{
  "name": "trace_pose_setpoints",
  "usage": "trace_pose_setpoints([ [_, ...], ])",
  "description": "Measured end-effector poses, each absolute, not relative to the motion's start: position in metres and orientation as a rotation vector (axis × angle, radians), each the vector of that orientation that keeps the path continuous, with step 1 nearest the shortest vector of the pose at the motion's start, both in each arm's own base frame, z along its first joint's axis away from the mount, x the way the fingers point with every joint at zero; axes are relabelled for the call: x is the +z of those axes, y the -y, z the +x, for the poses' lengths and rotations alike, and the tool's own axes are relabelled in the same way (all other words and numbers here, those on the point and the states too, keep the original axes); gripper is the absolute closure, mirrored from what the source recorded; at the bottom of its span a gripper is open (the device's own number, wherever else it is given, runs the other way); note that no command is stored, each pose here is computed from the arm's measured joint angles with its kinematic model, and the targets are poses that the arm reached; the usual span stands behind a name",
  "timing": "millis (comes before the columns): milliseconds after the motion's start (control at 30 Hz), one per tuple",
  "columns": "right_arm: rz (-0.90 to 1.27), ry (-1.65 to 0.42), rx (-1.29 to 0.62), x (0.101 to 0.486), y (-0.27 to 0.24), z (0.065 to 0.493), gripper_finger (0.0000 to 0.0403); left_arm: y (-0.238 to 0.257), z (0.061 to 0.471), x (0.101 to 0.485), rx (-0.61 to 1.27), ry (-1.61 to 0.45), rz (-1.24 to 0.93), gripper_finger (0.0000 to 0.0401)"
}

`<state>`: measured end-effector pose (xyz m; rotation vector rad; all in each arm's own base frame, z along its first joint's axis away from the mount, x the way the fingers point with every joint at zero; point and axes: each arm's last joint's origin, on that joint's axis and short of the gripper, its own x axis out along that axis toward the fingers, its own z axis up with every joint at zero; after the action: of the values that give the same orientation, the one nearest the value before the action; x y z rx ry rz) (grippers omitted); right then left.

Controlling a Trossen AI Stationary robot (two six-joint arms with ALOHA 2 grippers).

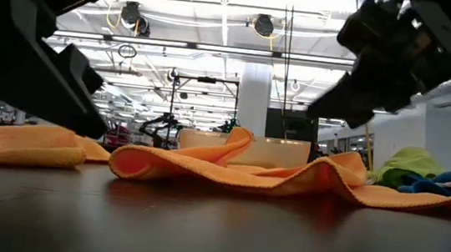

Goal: Fold microfiber towels
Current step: Fold the right orange towel

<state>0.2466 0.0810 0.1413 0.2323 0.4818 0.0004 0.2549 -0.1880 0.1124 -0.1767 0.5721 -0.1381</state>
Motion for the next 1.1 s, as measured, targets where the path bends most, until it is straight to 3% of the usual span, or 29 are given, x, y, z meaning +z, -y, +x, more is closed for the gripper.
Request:
trace_pose_setpoints([
  [300, 0.266, -0.614, -0.026, 0.111, -0.083, 0.248, 0.0348, 0.173, 0.265, 0.109, 0.172, -0.730, -0.175, 0.0277],
  [800, 0.283, -0.691, -0.056, 0.093, -0.078, 0.249, 0.0348, 0.147, 0.275, 0.110, 0.319, -0.774, -0.173, 0.0277],
  [1100, 0.344, -0.765, -0.034, 0.090, -0.079, 0.246, 0.0348, 0.121, 0.261, 0.140, 0.502, -0.765, -0.121, 0.0277],
])
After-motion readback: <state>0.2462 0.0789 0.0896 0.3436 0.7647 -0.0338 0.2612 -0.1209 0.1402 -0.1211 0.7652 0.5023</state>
